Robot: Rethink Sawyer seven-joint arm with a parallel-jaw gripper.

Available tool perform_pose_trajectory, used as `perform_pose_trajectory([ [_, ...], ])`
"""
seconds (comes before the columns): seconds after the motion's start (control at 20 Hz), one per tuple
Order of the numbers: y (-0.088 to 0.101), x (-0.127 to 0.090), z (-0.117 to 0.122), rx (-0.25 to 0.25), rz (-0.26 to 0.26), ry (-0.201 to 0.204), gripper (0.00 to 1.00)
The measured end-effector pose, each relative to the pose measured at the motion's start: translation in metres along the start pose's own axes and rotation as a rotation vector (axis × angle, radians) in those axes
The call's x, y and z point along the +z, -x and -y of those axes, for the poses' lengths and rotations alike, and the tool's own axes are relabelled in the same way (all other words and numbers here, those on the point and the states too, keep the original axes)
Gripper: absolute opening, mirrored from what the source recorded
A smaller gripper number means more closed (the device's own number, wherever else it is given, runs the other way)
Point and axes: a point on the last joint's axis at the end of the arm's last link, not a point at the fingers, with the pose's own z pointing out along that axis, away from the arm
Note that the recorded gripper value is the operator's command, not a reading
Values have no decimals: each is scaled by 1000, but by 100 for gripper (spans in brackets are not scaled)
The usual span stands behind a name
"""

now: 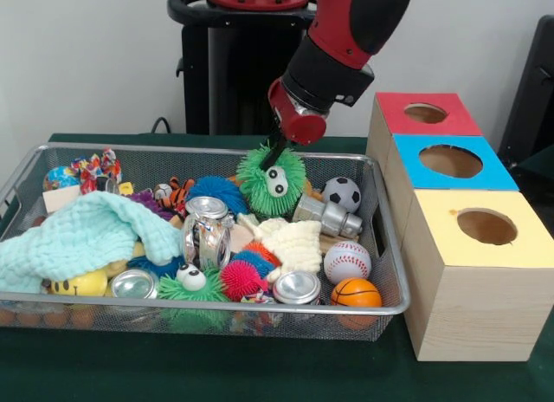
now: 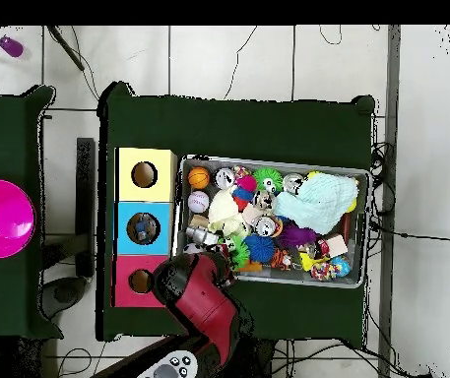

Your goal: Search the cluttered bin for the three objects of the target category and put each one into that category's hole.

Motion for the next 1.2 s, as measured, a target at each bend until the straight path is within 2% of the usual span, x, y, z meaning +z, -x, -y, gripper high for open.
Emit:
perform_pose_trajectory([
  [0.2, 1, 0, 3, -24, -1, -8, 100],
  [0.3, 5, -1, 14, -81, -15, -40, 100],
  [0.65, 29, -5, 38, -213, -64, -154, 100],
  [0.7, 39, -6, 40, -251, -75, -183, 100],
  [0.8, 47, -8, 41, -279, -80, -201, 100],
  [0.85, 58, -9, 38, -314, -82, -217, 100],
  [1.0, 70, -11, 32, -353, -69, -213, 100],
  [1.1, 73, -12, 28, -362, -62, -206, 100],
  [1.2, 77, -14, 21, -368, -42, -182, 100],
])
